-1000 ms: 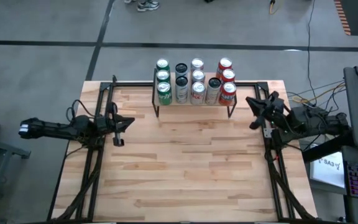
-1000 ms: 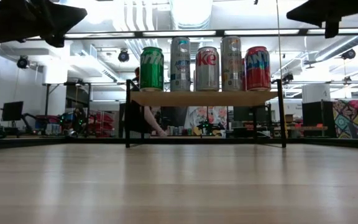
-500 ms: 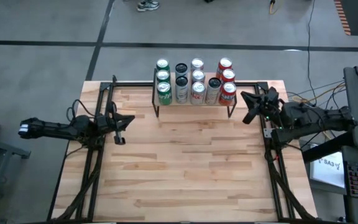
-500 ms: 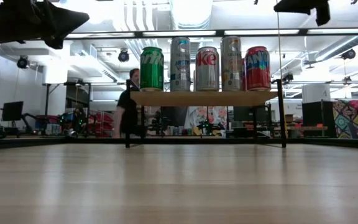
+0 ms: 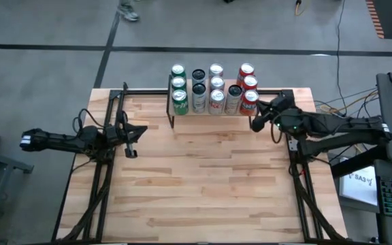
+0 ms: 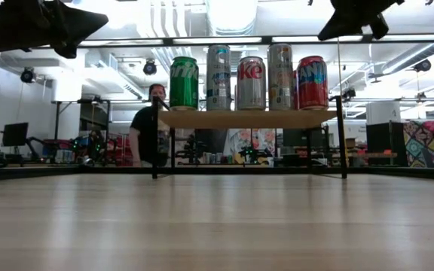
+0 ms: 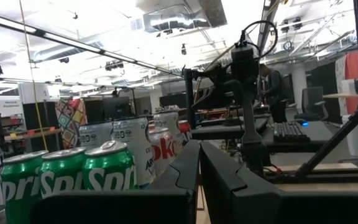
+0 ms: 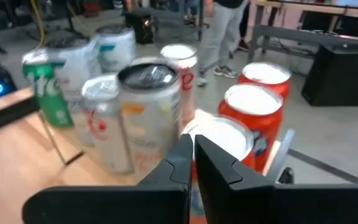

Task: Place canned beverage on shelf
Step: Adjust the soda cans on the shelf

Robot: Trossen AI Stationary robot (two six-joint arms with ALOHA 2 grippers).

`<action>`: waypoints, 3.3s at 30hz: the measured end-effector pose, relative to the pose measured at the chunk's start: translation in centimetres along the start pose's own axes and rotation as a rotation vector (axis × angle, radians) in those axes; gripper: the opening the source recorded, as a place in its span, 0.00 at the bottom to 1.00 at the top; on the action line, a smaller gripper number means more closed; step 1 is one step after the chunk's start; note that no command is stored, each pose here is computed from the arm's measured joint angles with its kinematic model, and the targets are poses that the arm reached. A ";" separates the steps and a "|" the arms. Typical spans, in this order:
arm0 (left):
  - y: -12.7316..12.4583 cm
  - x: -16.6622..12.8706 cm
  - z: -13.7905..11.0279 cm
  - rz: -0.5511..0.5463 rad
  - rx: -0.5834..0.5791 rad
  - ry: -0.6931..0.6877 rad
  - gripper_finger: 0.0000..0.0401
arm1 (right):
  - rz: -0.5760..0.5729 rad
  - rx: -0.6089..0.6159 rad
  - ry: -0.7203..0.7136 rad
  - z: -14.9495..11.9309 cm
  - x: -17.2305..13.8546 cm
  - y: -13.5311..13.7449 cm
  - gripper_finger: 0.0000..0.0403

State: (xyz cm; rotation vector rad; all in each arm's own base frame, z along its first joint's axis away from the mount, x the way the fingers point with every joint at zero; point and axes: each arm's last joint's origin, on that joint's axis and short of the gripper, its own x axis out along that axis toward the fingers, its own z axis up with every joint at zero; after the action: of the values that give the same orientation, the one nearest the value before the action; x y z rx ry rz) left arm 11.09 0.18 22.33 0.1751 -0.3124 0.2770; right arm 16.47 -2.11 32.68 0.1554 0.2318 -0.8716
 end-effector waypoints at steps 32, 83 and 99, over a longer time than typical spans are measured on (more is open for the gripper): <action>0.0 0.1 0.0 0.001 -0.017 -0.006 0.00 | -0.063 -0.077 0.058 0.6 1.5 0.9 0.02; -0.2 0.4 -0.4 -0.007 -0.014 0.030 0.00 | -0.013 -0.208 0.021 1.4 2.8 1.3 0.02; -0.2 0.4 -0.4 -0.008 -0.016 0.031 0.00 | -0.080 -0.235 0.061 0.5 3.8 1.8 0.02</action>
State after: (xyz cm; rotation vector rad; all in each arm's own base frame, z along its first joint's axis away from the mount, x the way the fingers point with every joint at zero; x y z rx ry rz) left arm 11.66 0.15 22.02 0.1561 -0.2831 0.2690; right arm 20.31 -3.92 32.27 -0.0470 0.3969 -0.9129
